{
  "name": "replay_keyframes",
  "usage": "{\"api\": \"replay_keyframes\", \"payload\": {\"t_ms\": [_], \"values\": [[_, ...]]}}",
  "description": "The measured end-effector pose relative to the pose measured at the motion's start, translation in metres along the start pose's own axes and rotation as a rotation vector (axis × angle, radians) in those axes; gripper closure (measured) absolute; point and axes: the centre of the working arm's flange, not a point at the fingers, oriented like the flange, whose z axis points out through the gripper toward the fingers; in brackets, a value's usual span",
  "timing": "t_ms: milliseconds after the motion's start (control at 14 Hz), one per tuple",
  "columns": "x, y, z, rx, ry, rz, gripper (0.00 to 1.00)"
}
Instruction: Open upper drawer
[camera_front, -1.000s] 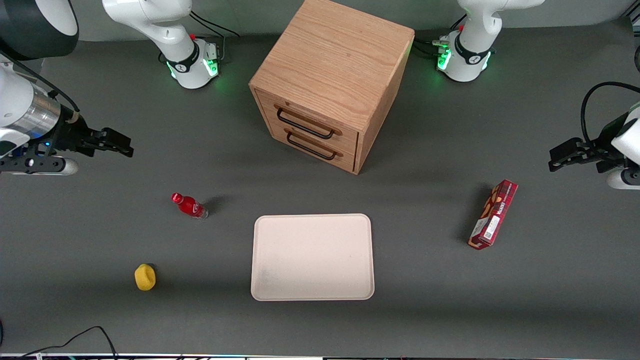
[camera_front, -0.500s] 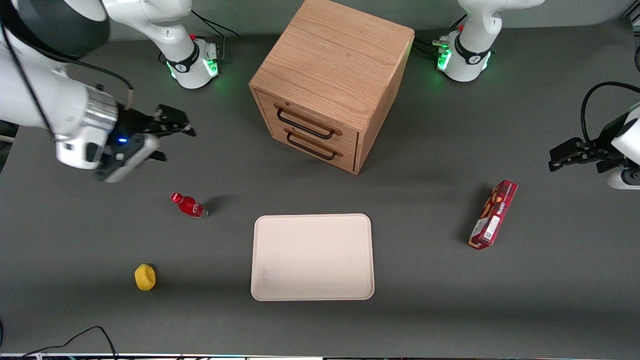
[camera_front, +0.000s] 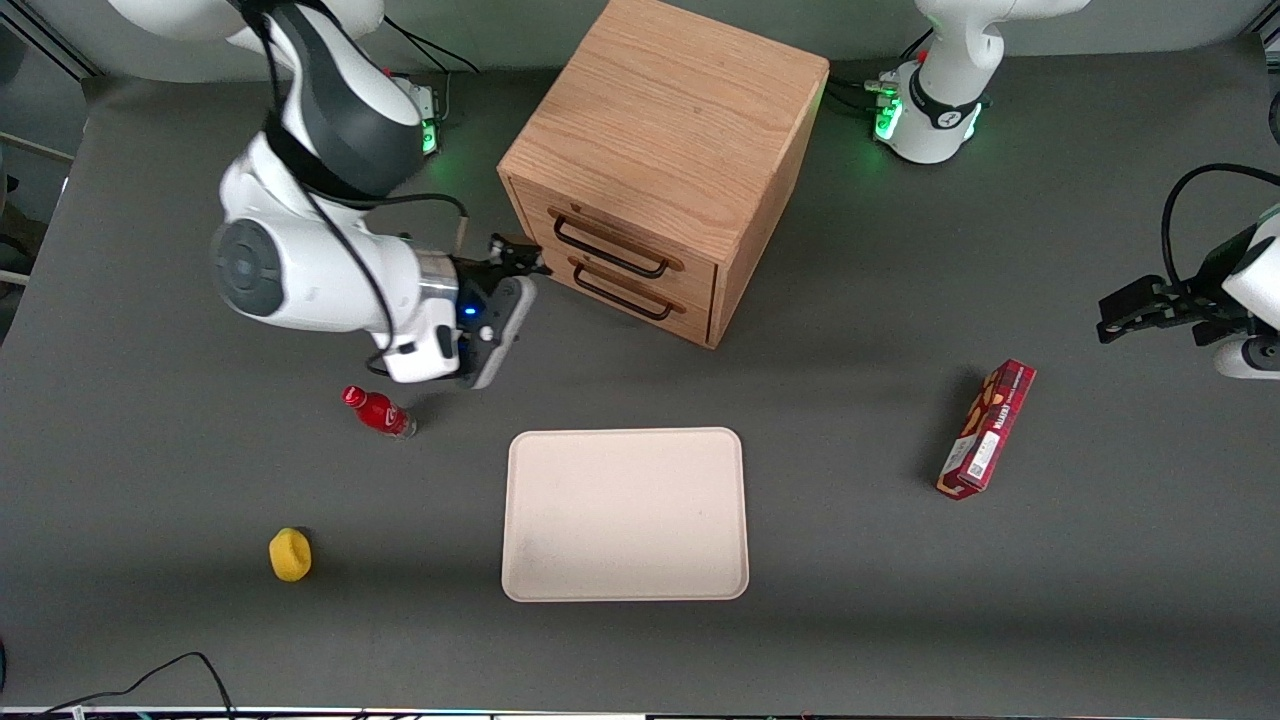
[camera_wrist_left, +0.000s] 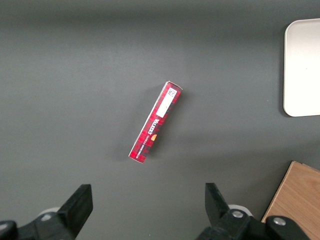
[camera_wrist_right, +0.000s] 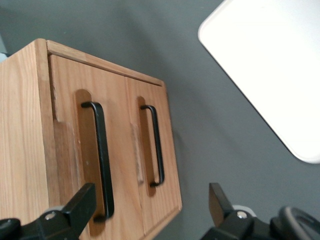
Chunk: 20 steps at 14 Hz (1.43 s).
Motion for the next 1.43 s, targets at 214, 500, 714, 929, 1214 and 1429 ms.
{"api": "replay_keyframes", "payload": {"t_ms": [214, 500, 714, 929, 1214, 1429], "values": [[0.014, -0.001, 0.041, 0.047, -0.016, -0.019, 0.0], [0.019, -0.002, 0.084, 0.082, -0.051, -0.023, 0.0], [0.018, -0.01, 0.096, 0.091, -0.067, -0.033, 0.0], [0.016, -0.017, 0.107, 0.102, -0.087, -0.04, 0.0], [0.012, -0.019, 0.122, 0.109, -0.105, -0.039, 0.0], [0.011, -0.016, 0.127, 0.107, -0.101, -0.033, 0.0]]}}
